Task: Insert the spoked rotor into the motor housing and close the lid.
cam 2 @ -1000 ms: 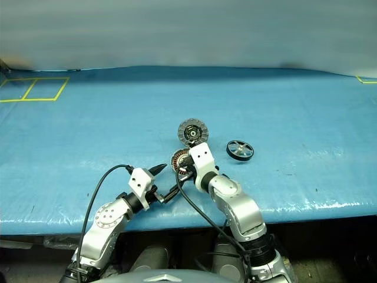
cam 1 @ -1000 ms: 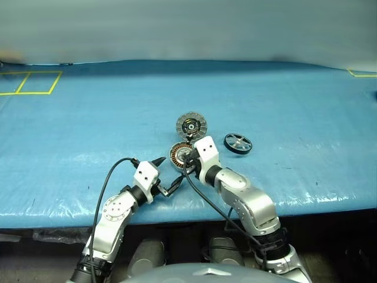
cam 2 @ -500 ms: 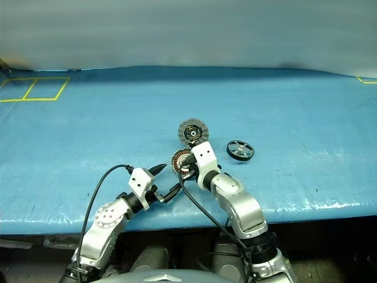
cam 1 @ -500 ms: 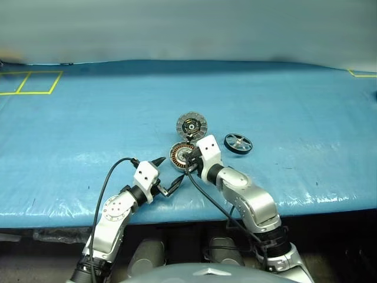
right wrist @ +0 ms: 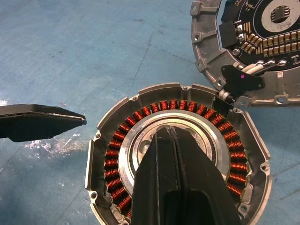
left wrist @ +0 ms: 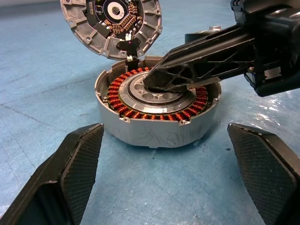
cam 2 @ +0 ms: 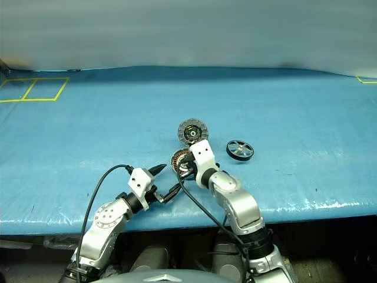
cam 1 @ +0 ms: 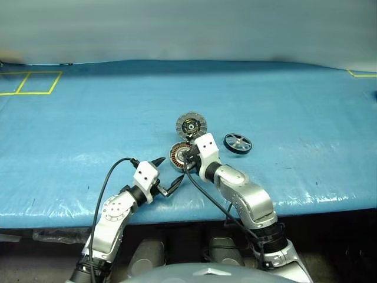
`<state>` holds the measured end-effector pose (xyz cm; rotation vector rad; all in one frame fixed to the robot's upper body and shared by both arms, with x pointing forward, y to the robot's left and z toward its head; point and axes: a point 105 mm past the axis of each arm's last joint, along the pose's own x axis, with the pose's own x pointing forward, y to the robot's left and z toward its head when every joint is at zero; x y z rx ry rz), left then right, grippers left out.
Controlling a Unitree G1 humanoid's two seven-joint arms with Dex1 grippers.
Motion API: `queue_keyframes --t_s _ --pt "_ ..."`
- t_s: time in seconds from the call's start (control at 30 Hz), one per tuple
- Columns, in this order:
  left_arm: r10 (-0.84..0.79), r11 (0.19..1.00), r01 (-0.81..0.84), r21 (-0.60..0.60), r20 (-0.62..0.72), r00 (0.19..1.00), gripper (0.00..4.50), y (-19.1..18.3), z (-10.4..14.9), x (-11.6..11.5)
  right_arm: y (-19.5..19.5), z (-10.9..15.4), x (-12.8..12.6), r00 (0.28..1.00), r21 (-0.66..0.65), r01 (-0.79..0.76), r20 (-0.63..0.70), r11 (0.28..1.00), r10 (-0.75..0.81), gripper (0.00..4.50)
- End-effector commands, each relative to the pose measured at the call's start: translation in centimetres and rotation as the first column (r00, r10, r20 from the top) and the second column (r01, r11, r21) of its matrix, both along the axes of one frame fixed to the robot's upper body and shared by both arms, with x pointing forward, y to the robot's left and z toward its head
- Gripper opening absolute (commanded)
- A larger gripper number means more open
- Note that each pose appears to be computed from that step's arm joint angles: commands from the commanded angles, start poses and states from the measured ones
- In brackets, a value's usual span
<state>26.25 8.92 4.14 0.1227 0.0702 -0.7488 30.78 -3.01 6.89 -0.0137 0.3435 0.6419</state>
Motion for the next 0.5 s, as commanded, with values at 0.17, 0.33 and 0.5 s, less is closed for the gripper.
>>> queue_keyframes --t_s 0.17,0.33,0.5 --pt "0.004 1.000 -0.003 -0.008 0.036 0.999 4.50 0.0 0.9 0.1 -0.1 1.9 -0.1 0.998 0.022 -0.007 0.059 1.000 0.006 0.02" --pt "0.005 1.000 -0.005 -0.009 0.036 0.999 4.50 0.0 0.9 0.1 -1.1 3.6 -1.3 0.996 0.034 -0.034 0.089 0.999 0.031 0.02" --pt "-0.003 1.000 0.003 -0.009 0.033 0.999 4.50 -0.1 0.8 0.0 -5.4 5.2 -1.8 0.991 -0.073 0.044 0.129 0.996 -0.034 0.02"
